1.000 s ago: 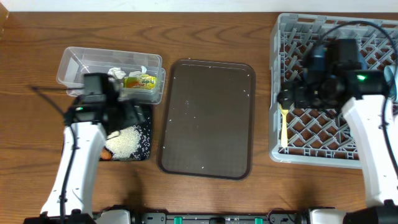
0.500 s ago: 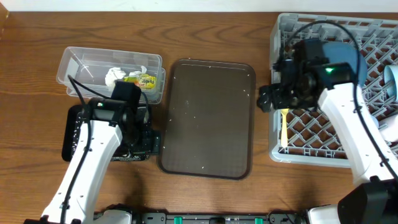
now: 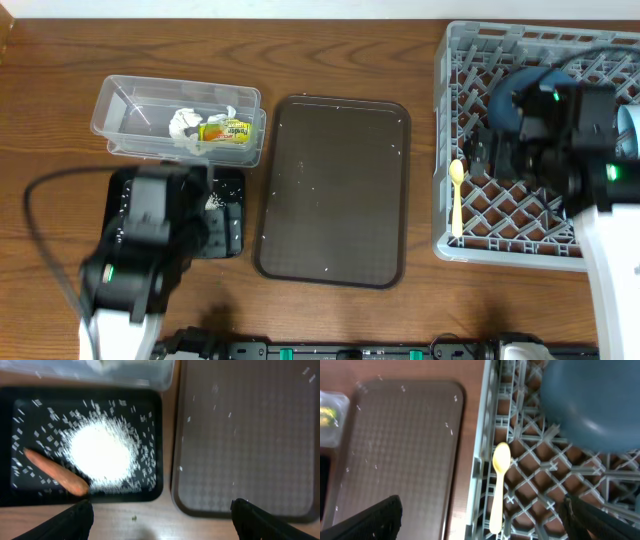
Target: Sort waste into correct bins and load items into the dishwasher rack
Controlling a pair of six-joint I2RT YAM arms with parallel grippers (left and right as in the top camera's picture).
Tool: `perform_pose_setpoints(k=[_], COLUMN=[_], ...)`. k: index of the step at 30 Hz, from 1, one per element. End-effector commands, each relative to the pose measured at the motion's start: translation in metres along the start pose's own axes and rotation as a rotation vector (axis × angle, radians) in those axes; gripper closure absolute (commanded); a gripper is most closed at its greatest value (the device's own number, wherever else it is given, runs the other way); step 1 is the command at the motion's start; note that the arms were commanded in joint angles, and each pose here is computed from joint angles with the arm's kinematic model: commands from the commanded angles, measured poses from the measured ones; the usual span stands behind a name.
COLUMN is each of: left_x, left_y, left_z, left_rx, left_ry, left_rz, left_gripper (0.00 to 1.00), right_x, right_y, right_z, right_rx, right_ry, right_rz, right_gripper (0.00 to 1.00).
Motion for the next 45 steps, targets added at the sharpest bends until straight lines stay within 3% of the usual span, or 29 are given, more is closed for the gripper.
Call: perform_pose_setpoints(k=[1, 5, 6, 10, 27, 45], left_x=[0.007, 0.02, 0.021, 0.016, 0.016, 0.016], left_y=[0.014, 0.031, 0.034, 0.04, 0.039, 0.039], left_z=[-0.007, -0.009, -0.008, 0.004, 0.003, 0.003], left_rx=[-0.107, -0.242, -0.26, -0.334, -0.327, -0.327], left_ry=[0.012, 0.095, 0.096, 0.099, 0.099, 0.099], left_rz=[0.0, 0.041, 0.038, 0.008, 0.011, 0.011], left_gripper=[0.11, 0.09, 0.04, 0.03, 0.02, 0.02], right_x=[-0.001, -0.014, -0.017, -0.016, -0.012, -0.012], right_y=[0.014, 0.033, 0.036, 0.047, 0.046, 0.044], right_z=[-0.021, -0.05, -0.056, -0.076, -0.12, -0.128], right_rx=[-0.085, -0.188, -0.205, -0.263, -0.11, -0.088], right_ry=[0.007, -0.061, -0.077, -0.077, -0.089, -0.091], right_rz=[-0.041, -0.184, -0.212, -0.233, -0.229, -0.228], right_gripper=[0.01, 0.01, 0.01, 0.01, 0.01, 0.01])
Point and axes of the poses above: each gripper's point midway between its finger pads, its own y axis back along the fingers, its own x axis along the line the jaws close on, z = x × y, the point moved 4 cm from there along y, back along the fingers, and after that the axes turned 10 degrees about y, right-handed, at the moved point
